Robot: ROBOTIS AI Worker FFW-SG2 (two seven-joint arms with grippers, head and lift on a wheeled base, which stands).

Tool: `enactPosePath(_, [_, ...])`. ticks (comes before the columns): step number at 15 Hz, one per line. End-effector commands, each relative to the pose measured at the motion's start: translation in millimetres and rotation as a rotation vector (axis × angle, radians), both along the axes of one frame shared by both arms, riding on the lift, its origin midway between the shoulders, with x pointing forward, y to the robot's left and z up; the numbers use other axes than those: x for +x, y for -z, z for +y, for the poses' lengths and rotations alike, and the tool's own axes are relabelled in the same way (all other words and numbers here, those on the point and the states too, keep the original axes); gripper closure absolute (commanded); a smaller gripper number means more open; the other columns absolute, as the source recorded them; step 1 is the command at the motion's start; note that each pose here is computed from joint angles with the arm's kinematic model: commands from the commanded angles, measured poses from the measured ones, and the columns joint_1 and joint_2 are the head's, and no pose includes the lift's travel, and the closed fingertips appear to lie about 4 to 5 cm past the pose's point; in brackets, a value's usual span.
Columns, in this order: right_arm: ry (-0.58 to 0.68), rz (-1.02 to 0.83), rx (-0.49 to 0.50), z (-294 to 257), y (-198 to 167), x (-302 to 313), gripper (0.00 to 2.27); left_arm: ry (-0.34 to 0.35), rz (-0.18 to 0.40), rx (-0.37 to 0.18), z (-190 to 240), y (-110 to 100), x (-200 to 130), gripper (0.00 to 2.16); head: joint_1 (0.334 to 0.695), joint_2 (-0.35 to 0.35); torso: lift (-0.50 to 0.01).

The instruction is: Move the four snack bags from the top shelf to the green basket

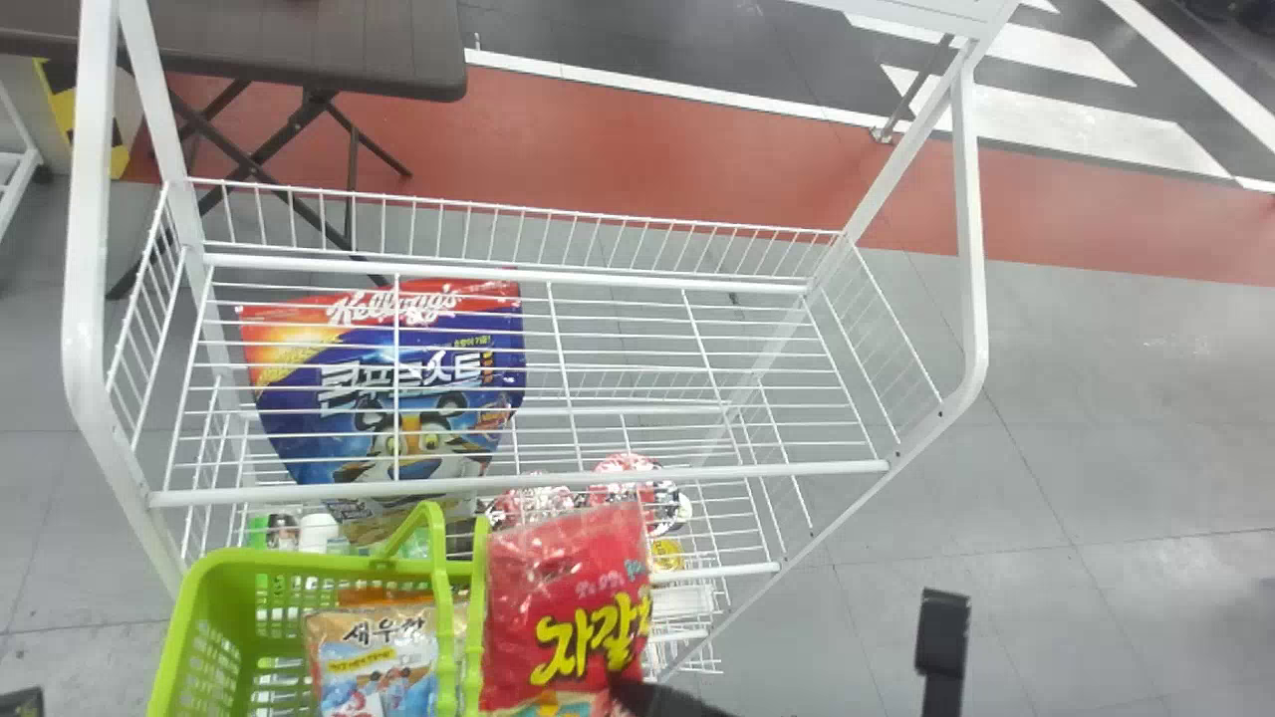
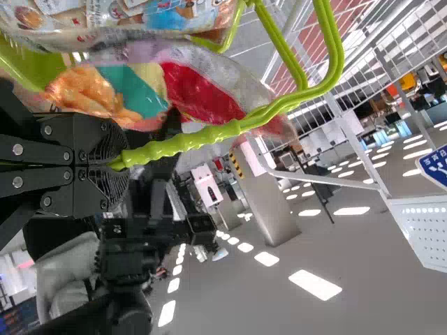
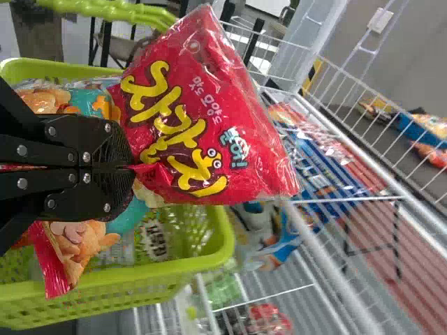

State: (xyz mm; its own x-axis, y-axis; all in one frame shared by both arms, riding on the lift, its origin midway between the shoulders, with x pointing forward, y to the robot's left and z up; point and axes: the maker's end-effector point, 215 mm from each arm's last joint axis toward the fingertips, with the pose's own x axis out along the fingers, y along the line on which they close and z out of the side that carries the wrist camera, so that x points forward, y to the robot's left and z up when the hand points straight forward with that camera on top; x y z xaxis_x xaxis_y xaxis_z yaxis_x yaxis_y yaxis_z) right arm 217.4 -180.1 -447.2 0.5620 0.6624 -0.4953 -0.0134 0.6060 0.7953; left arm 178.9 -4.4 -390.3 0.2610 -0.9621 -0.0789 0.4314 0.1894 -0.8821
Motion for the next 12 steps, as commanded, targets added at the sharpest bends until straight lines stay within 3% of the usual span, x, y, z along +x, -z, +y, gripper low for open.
enactPosePath(1, [-0.037, 0.080, 0.073, 23.5, 18.1, -22.1, 2.22, 0.002, -0.001, 0.005, -2.9, 0.3, -1.1, 1.22, 0.695, -0.350, 0.000])
enactPosePath(5, [-0.056, 0.166, 0.096, 31.7, 40.5, -45.7, 2.22, 0.000, -0.002, 0.009, -2.8, 0.8, -0.1, 1.22, 0.695, -0.350, 0.000])
enactPosePath(12, [0.060, 0.041, -0.124, -31.9, 45.4, -3.5, 2.22, 0.004, -0.006, 0.006, -4.6, -0.7, 0.7, 1.22, 0.695, -0.350, 0.000])
